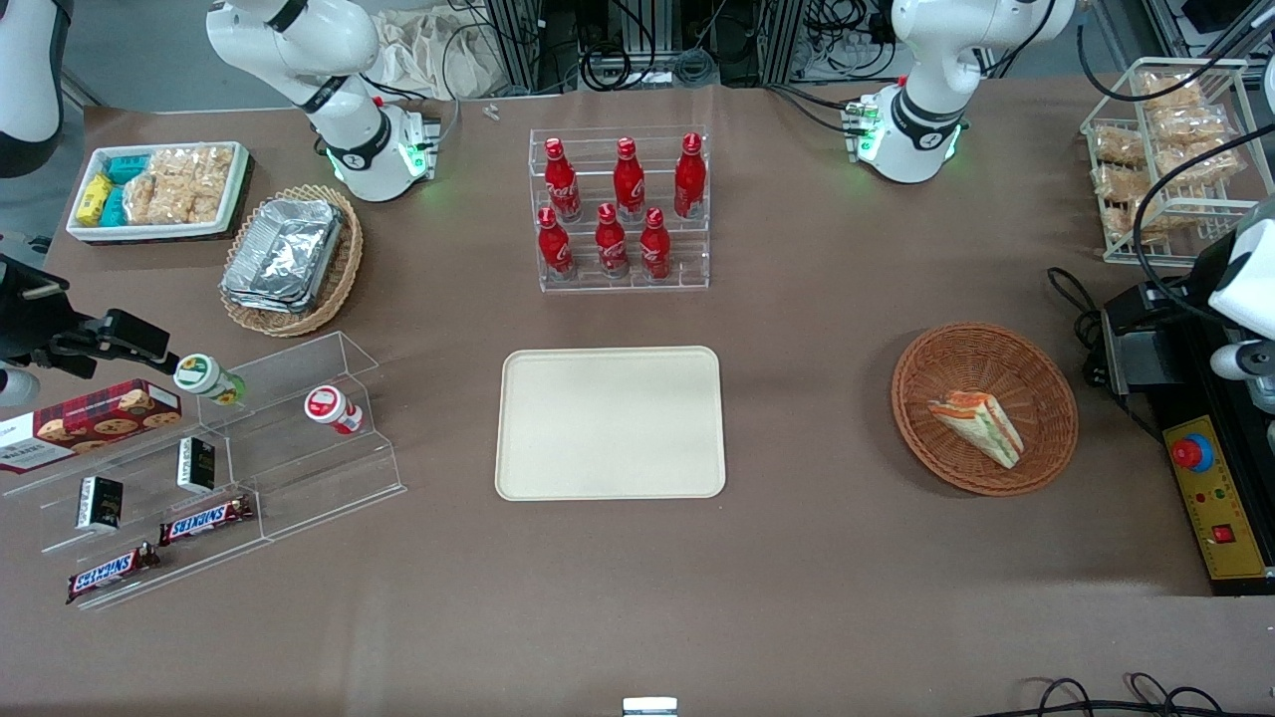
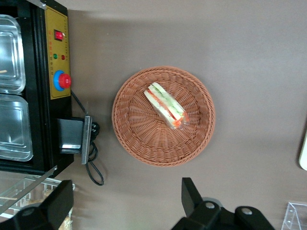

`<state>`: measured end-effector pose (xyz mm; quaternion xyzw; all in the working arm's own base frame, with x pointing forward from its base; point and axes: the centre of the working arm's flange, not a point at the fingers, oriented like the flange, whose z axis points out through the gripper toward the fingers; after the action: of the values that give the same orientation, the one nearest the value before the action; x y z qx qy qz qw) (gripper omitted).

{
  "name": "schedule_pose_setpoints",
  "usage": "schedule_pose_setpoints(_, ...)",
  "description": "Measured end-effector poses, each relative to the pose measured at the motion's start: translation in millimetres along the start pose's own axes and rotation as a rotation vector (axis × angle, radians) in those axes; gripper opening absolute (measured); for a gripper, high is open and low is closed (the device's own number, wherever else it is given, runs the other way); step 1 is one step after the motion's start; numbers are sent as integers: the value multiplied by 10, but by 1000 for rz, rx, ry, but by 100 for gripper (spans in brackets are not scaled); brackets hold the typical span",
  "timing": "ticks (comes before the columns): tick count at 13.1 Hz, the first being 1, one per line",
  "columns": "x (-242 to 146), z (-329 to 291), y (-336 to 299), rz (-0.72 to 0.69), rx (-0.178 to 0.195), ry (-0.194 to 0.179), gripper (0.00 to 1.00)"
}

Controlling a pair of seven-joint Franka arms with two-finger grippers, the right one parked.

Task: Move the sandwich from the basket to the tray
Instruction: 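Move the left gripper down over the wrapped sandwich in the wicker basket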

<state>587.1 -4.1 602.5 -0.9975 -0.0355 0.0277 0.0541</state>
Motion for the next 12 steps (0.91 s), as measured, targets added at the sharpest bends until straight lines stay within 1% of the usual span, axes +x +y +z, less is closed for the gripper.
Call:
schedule_pose_setpoints(2,1,2,-11,-4,-9,-1,100)
schedule_pose_setpoints(5,4,9,-39,-9,-11,-2,100)
schedule_pose_setpoints(7,14,96,-29,-7,-9,-20,100)
schedule_pose_setpoints(9,41,329,2,-2,-7,-50,100)
schedule_pose_setpoints(12,152,935,87,-32,-11,-36,100)
